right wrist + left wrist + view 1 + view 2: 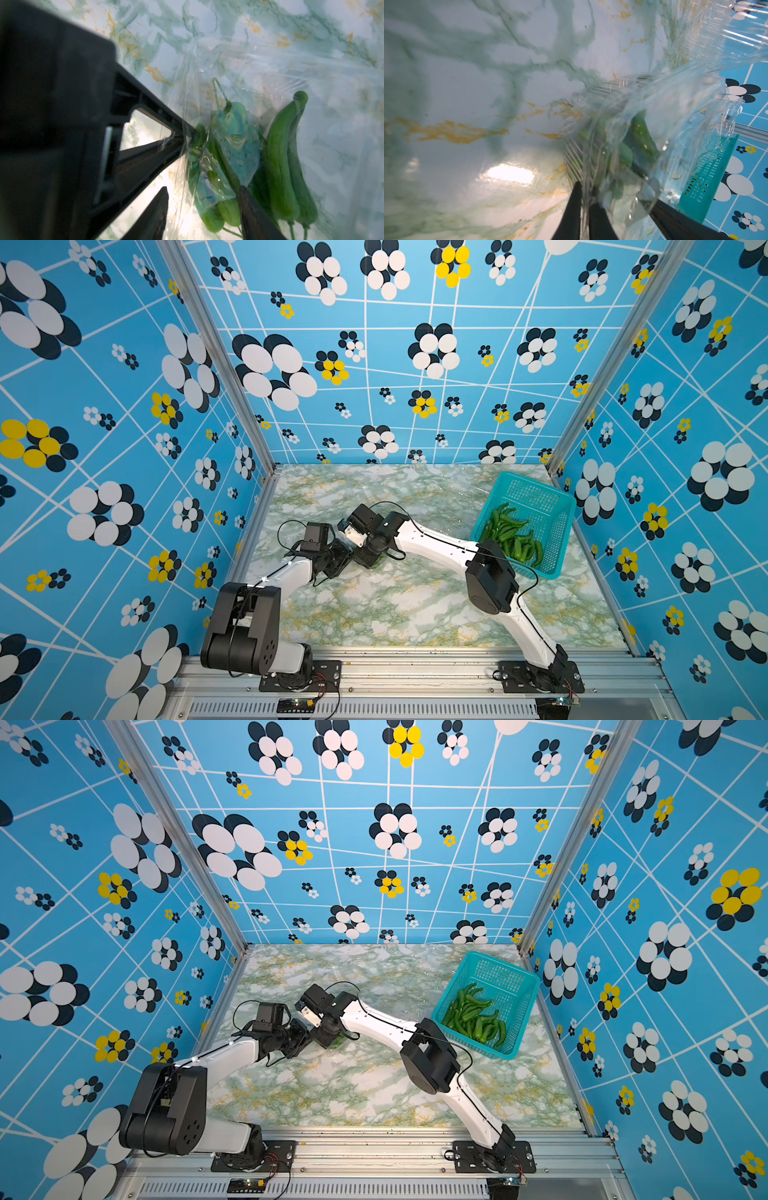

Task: Take small green peppers out of containers
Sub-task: Open the packing box at the center of the board.

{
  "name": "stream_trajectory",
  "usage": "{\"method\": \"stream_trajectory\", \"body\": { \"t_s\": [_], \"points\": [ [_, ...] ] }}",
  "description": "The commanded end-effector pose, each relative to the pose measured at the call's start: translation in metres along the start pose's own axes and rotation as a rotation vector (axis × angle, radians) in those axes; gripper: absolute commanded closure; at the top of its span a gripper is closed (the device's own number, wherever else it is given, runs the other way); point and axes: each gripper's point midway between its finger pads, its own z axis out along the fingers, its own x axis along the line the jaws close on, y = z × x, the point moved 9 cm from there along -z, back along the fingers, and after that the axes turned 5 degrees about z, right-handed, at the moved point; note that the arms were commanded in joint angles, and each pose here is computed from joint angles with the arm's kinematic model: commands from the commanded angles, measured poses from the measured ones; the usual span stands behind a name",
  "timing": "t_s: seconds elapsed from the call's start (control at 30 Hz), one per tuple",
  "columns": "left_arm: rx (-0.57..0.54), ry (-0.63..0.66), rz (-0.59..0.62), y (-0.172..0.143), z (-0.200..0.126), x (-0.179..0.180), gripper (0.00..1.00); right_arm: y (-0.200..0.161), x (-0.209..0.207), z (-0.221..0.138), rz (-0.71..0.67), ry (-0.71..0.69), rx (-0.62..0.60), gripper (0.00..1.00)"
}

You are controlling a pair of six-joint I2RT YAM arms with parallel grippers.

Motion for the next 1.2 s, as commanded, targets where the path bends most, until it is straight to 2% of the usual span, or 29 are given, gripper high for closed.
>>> {"method": "stream_trajectory", "body": {
  "t_s": [0.0,0.17,0.27,0.37,0.47,0.57,0.87,1.17],
  "points": [
    [0.013,-0.030,-0.002,-0.001,0.002,0.001,0.88,-0.032,0.002,0.033,0.010,-0.043,0.141,0.44],
    [0.014,-0.036,-0.007,-0.001,0.003,0.003,0.89,-0.036,0.001,0.037,0.010,-0.073,0.142,0.44],
    [0.014,-0.041,-0.009,-0.001,0.004,0.003,0.89,-0.037,0.002,0.036,-0.004,-0.092,0.140,0.49],
    [0.013,-0.042,-0.008,-0.001,0.004,0.004,0.89,-0.038,0.003,0.036,-0.005,-0.095,0.135,0.72],
    [0.016,-0.037,-0.010,-0.002,0.005,0.005,0.89,-0.035,0.002,0.030,-0.010,-0.102,0.117,0.90],
    [0.018,-0.031,-0.006,-0.002,0.005,0.006,0.89,-0.029,0.001,0.019,-0.023,-0.119,0.082,1.00],
    [0.030,-0.002,0.005,-0.005,0.004,0.010,0.89,-0.001,-0.004,-0.029,-0.043,-0.173,-0.034,1.00],
    [0.044,0.036,0.012,-0.008,0.005,0.016,0.90,0.025,-0.027,-0.076,0.023,-0.194,-0.158,1.00]
  ]
}}
